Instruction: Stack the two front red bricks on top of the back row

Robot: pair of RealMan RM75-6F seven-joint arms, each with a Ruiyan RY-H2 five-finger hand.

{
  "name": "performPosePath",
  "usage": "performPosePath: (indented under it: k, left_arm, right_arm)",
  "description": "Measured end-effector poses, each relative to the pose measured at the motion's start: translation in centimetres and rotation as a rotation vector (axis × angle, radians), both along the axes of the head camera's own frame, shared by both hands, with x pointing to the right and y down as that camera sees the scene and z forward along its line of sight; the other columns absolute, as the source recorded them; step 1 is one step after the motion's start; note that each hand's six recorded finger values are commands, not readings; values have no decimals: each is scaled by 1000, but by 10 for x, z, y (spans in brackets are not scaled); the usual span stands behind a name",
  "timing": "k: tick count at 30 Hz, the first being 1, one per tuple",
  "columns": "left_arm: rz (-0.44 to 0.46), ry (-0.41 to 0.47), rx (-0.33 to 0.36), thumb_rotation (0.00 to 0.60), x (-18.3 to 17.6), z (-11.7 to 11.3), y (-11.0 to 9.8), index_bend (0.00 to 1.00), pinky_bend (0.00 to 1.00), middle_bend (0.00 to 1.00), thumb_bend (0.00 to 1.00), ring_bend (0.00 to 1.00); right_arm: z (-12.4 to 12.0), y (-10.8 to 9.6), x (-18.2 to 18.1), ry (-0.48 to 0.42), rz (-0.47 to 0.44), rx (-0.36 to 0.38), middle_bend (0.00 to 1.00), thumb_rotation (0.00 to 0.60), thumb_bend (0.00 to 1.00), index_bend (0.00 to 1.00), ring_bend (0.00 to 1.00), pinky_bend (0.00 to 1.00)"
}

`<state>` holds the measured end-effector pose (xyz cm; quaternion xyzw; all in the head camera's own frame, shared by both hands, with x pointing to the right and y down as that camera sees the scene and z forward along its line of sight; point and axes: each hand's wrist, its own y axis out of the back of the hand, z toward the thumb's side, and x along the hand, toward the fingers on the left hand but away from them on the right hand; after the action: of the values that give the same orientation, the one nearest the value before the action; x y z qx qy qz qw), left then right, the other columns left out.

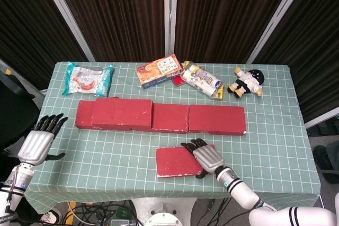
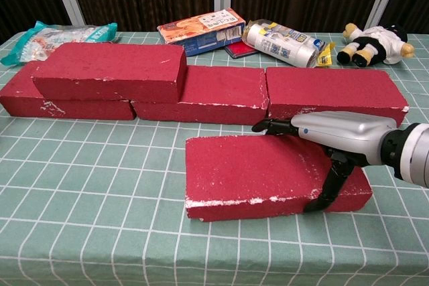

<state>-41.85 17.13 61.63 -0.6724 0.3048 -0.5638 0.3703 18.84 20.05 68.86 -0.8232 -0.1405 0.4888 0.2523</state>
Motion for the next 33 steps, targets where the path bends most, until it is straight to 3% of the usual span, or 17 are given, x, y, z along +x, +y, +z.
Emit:
performPosePath:
  k: [3,9,15,19,24,33]
  left_arm:
    - [-2,-5,-5,600,-1,1,1,34,0,0,1,0]
    - [-11,-4,2,600,-4,-1,2,34,0,0,1,0]
    - [-28,12,-4,600,-7,-4,5,34,0,0,1,0]
    - [-33,19,-11,600,-8,-4,7,34,0,0,1,0]
    - [-34,25,-25,600,-10,-3,9,34,0,0,0,0]
    - [-38,30,-52,600,-12,3,13,34,0,0,1,0]
  right_arm:
    - [2,1,2,4,-1,-2,252,600,10,0,92,187]
    - [1,1,3,6,0,-2,271,600,55,17,134,231]
    - [-19,-14,5,-45,43,42,270,600,59,20,141,236]
    - [-37,-41,9,-84,85,103,270,600,59,20,151,245]
    - [-55,-80,2,-102,76,198,273,600,46,23,154,248]
    - [-43,-135,-10,-32,18,217,275,600,38,35,163,243]
